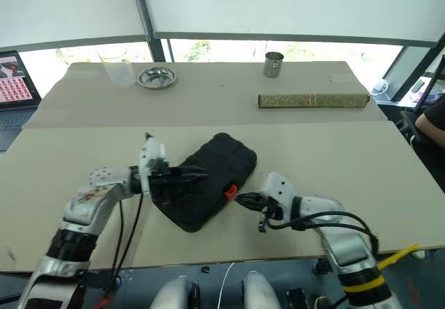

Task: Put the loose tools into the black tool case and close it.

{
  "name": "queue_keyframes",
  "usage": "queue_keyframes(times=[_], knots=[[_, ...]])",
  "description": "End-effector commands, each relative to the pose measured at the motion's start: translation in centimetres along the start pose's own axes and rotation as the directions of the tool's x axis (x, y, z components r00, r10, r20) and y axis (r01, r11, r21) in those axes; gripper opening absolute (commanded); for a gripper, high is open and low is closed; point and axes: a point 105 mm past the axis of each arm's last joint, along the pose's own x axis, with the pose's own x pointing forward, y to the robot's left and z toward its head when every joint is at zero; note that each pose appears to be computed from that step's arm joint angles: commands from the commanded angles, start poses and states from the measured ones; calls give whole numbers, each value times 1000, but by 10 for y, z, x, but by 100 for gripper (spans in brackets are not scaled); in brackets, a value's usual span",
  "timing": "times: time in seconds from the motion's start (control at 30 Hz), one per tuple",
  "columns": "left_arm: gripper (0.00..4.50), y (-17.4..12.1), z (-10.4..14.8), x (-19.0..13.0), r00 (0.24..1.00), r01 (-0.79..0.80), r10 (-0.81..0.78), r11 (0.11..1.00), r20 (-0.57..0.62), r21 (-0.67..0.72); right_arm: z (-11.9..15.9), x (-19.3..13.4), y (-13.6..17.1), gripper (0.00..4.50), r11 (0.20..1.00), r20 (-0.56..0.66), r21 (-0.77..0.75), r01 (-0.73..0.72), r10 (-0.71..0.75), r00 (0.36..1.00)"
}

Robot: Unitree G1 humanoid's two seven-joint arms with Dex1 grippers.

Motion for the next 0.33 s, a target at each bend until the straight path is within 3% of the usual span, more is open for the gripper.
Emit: queue_keyframes(times=[0.03,0.17,0.27,0.33], knots=[[256,4,1,-45,990,-137,139,989,-21,54,12,-28,-8,186,997,39,-67,32,-30,999],[420,-2,-36,-99,938,-271,297,950,-180,153,6,-54,-20,328,981,36,-178,75,-70,997],[450,-9,-49,-123,913,-325,348,936,-212,138,0,-65,-17,430,968,31,-250,19,-11,999],[450,-12,-52,-130,897,-349,382,921,-221,176,-4,-67,-24,448,978,34,-205,45,-39,999]])
